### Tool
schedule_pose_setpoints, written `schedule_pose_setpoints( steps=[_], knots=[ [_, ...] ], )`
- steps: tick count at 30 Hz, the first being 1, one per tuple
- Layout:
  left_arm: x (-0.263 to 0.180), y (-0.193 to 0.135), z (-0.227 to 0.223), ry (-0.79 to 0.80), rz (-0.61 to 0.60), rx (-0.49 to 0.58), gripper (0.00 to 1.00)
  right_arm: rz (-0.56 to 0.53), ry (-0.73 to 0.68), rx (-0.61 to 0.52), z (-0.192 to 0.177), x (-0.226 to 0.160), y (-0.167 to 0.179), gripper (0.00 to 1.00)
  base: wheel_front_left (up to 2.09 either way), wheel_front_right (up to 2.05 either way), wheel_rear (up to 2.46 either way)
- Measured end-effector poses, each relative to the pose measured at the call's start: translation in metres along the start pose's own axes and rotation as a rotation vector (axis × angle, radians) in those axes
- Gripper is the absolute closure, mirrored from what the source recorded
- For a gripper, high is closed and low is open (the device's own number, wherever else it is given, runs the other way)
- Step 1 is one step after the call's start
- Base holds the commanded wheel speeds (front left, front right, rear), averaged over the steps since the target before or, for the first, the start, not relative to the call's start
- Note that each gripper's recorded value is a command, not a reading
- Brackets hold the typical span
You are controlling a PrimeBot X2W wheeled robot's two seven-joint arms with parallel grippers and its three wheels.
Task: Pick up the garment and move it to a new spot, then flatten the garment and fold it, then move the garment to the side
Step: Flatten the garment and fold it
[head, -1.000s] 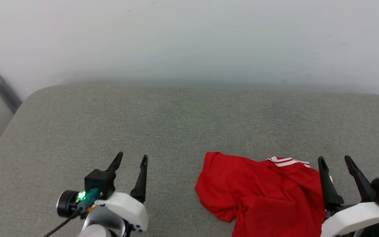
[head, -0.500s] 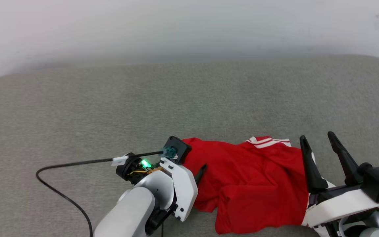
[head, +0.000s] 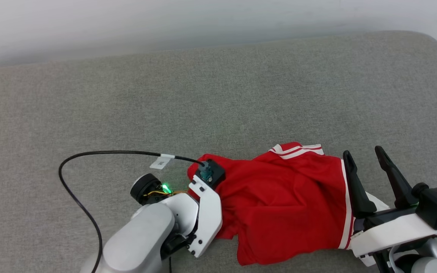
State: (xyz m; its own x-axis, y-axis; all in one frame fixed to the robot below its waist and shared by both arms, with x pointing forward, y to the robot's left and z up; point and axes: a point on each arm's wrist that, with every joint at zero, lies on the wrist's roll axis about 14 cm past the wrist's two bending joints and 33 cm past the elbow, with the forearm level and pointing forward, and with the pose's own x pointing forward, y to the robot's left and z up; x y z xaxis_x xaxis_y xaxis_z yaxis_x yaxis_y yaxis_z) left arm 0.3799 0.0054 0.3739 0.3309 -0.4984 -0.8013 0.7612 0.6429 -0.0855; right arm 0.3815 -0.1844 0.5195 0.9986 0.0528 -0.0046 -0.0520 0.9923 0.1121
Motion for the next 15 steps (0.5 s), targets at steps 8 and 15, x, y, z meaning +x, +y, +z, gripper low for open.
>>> schedule_pose_setpoints(
  steps=[8, 15],
  knots=[
    [-0.035, 0.036, 0.045, -0.261, 0.148, 0.038, 1.0, 0.01, -0.007, 0.013, 0.002, 0.002, 0.003, 0.0, 0.0, 0.0, 0.0],
    [-0.106, 0.056, 0.078, -0.502, 0.311, 0.078, 1.0, 0.059, -0.036, 0.014, 0.012, 0.005, 0.018, 0.0, 0.0, 0.0, 0.0]
  ],
)
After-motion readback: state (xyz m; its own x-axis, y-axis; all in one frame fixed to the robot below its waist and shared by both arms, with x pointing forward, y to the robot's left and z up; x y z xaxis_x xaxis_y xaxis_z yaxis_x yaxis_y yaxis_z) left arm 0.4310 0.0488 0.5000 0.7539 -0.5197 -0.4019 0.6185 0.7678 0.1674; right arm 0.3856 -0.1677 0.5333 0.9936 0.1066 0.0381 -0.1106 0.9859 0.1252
